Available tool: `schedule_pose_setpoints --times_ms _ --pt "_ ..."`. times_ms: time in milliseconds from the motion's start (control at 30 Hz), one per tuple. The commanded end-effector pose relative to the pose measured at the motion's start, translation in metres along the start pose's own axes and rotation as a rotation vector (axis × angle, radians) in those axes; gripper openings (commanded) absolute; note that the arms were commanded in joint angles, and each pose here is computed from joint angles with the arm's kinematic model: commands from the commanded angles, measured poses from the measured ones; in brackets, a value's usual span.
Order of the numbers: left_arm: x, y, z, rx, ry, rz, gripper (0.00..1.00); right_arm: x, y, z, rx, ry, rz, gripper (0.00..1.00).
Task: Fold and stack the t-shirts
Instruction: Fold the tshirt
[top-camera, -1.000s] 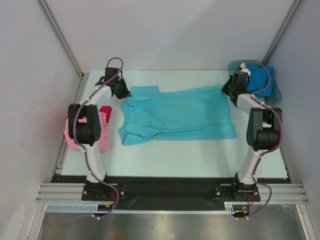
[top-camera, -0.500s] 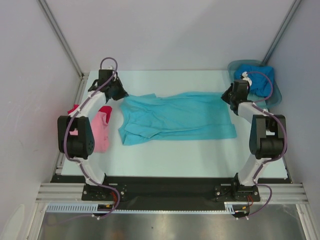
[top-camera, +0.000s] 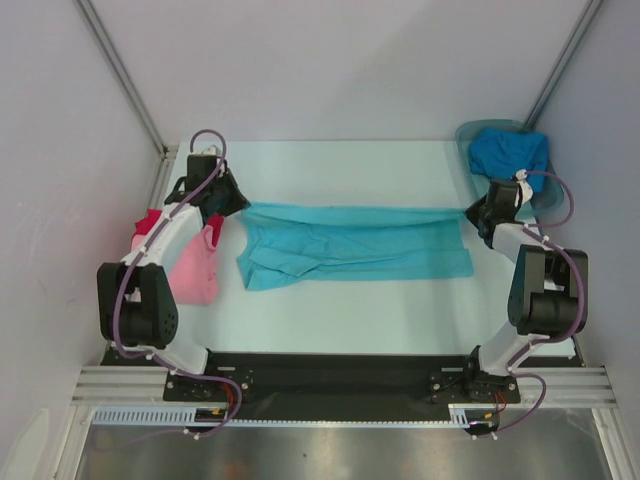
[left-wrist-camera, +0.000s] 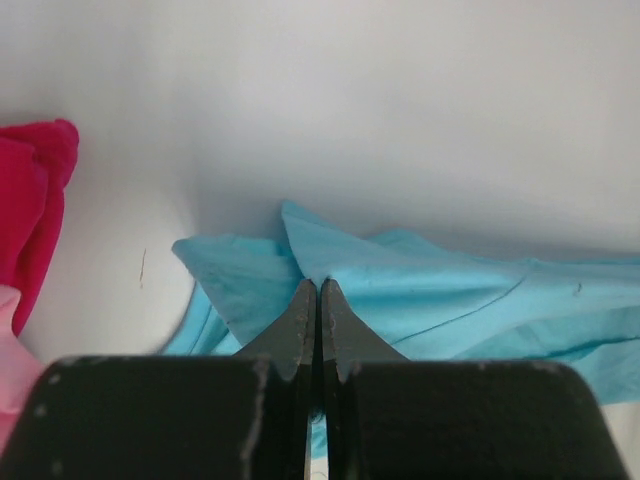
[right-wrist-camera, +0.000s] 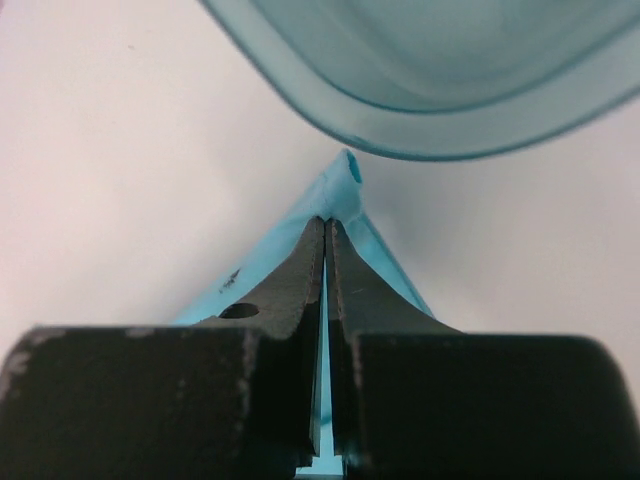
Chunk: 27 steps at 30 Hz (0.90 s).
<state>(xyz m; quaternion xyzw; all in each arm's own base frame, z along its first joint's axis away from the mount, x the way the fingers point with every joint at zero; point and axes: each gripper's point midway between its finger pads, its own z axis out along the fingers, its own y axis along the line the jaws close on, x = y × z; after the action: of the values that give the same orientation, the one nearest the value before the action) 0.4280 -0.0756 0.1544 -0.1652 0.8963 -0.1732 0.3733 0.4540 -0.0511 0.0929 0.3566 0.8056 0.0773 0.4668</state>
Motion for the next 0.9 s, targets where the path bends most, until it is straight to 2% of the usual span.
schedule_pose_setpoints --times_ms 0,633,867 --pt "-0.01 0.008 -0.021 -0.019 -0.067 -0.029 0.0 -0.022 -0.01 -0.01 0.034 -0.073 0.073 0.0" --pt "0.024 0.045 -0.049 -0.147 -0.056 -0.077 0.0 -0.013 -0.039 -0.025 0.115 -0.045 0.114 0.0" --pt "0.042 0.057 -0.049 -0.178 -0.015 -0.1 0.0 -0.003 -0.046 -0.04 0.125 -0.028 0.154 0.0"
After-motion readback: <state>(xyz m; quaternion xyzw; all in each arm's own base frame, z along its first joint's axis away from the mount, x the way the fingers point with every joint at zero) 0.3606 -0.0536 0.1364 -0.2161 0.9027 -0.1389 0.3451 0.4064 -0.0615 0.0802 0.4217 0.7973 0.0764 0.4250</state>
